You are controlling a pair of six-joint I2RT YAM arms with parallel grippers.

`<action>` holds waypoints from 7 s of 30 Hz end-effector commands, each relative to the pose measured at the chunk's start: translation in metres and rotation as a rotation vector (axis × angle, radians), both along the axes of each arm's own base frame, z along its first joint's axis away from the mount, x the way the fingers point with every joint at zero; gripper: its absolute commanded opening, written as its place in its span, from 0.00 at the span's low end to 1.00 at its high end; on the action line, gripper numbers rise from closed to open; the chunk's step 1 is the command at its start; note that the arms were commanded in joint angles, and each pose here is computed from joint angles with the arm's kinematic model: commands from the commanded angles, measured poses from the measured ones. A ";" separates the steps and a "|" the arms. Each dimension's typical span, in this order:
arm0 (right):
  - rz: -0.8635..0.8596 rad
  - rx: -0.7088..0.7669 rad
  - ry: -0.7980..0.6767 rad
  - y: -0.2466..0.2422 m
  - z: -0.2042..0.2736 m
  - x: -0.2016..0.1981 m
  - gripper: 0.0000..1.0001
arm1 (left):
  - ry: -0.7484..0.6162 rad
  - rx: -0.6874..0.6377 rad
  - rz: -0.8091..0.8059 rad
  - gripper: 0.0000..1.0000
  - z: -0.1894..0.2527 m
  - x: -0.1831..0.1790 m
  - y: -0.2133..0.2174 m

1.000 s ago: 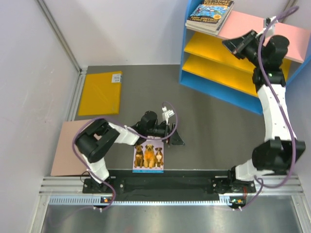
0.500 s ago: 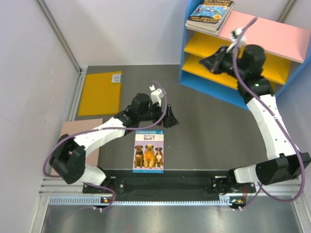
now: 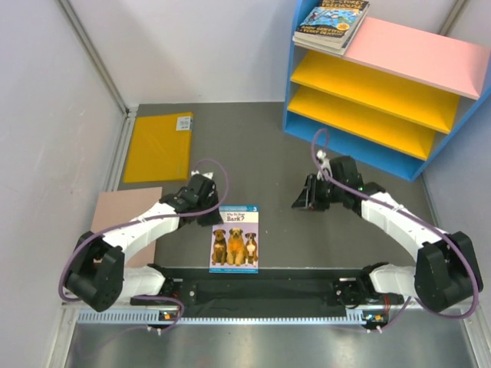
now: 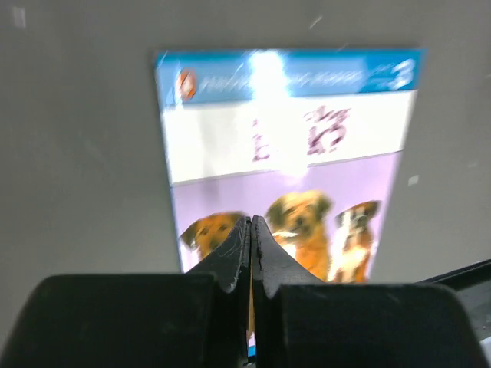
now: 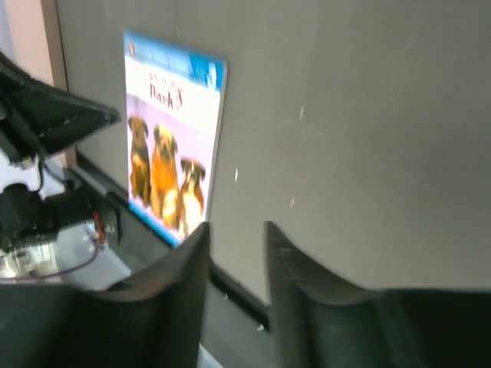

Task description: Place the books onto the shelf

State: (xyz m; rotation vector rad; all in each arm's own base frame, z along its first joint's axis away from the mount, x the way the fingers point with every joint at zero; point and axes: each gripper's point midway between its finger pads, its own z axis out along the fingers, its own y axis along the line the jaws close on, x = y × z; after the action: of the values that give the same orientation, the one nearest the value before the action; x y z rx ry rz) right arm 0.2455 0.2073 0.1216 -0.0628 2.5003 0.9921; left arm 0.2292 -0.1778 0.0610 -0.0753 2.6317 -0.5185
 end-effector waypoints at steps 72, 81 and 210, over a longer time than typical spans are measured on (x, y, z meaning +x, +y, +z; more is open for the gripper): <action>0.478 0.396 -0.139 0.165 0.040 -0.044 0.00 | -0.524 -0.323 0.170 0.99 0.077 0.004 0.020; 0.495 0.424 -0.111 0.167 0.039 -0.047 0.05 | -0.557 -0.518 -0.003 0.00 0.109 0.006 -0.026; -0.068 0.813 -0.719 -0.095 0.456 0.235 0.00 | -0.195 -0.583 -0.133 0.99 -0.013 0.007 -0.082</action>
State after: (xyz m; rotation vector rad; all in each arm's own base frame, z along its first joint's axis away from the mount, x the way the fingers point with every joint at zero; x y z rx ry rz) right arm 0.5226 0.1073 0.5270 0.1108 1.4564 1.5594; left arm 0.2383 -0.2572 0.0555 -0.0319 2.1974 -1.2625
